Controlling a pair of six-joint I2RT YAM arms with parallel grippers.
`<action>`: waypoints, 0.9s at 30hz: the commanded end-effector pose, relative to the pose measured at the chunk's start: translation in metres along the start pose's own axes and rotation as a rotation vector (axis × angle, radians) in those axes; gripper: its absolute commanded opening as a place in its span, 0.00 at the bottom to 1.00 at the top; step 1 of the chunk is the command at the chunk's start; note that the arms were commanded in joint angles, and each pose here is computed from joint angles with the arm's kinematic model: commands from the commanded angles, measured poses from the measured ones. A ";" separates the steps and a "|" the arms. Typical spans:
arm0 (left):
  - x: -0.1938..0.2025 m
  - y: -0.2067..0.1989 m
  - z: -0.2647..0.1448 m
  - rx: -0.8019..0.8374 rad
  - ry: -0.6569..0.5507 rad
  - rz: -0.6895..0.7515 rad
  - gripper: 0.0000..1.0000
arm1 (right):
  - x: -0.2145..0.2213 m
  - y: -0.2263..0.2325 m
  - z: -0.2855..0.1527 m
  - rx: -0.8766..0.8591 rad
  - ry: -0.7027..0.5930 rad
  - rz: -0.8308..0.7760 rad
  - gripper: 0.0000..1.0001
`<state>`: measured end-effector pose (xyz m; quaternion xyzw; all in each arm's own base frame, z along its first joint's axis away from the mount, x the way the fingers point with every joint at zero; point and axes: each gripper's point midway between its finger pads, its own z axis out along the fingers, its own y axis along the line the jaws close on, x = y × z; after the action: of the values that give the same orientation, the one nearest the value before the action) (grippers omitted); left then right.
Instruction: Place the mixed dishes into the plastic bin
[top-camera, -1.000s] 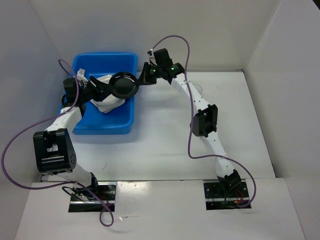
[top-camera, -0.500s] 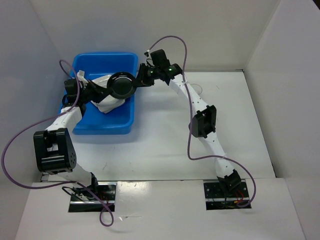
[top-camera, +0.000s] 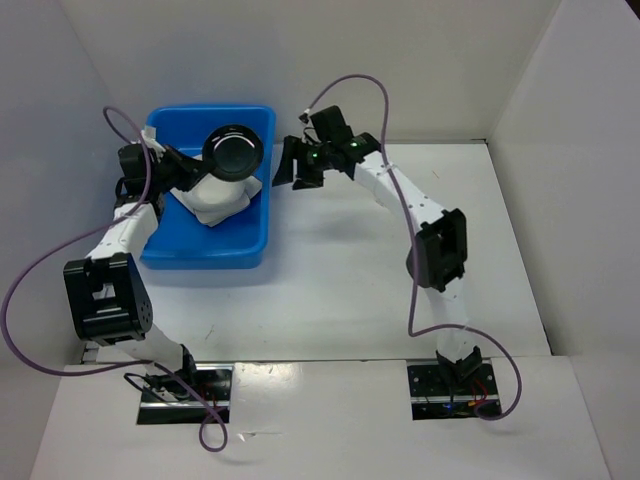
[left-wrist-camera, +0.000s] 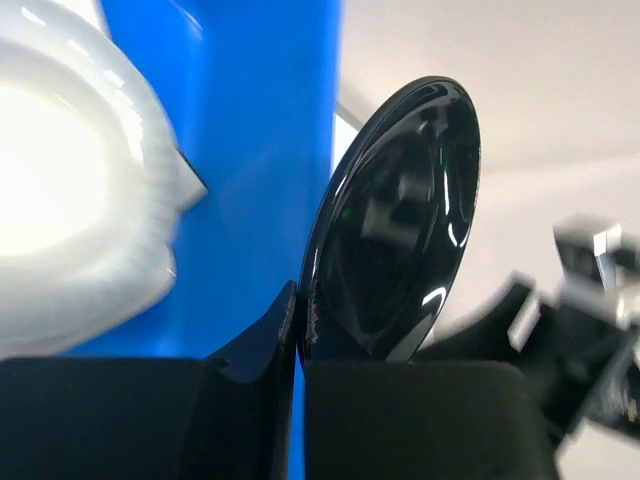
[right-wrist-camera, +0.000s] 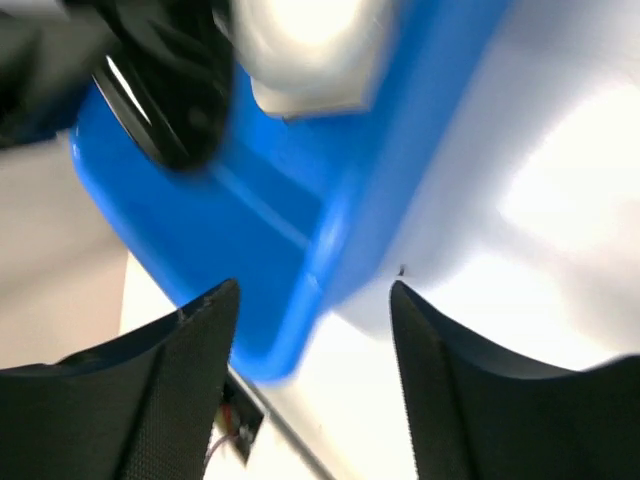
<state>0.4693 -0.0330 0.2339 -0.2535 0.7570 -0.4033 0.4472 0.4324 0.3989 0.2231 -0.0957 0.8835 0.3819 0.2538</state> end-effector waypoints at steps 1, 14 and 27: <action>-0.045 -0.002 0.000 -0.015 -0.128 0.058 0.00 | -0.045 -0.004 -0.063 -0.017 -0.191 0.002 0.69; -0.060 0.069 0.015 -0.272 -0.160 0.135 0.00 | -0.044 -0.124 -0.188 0.248 -0.395 0.091 0.79; -0.066 0.136 0.016 -0.517 -0.183 0.145 0.00 | -0.029 -0.167 -0.223 0.351 -0.441 0.146 0.79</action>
<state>0.5006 0.0656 0.1363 -0.3438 0.8138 -0.1729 0.4356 0.4339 0.1299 0.2372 0.1064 0.8829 0.2551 0.3795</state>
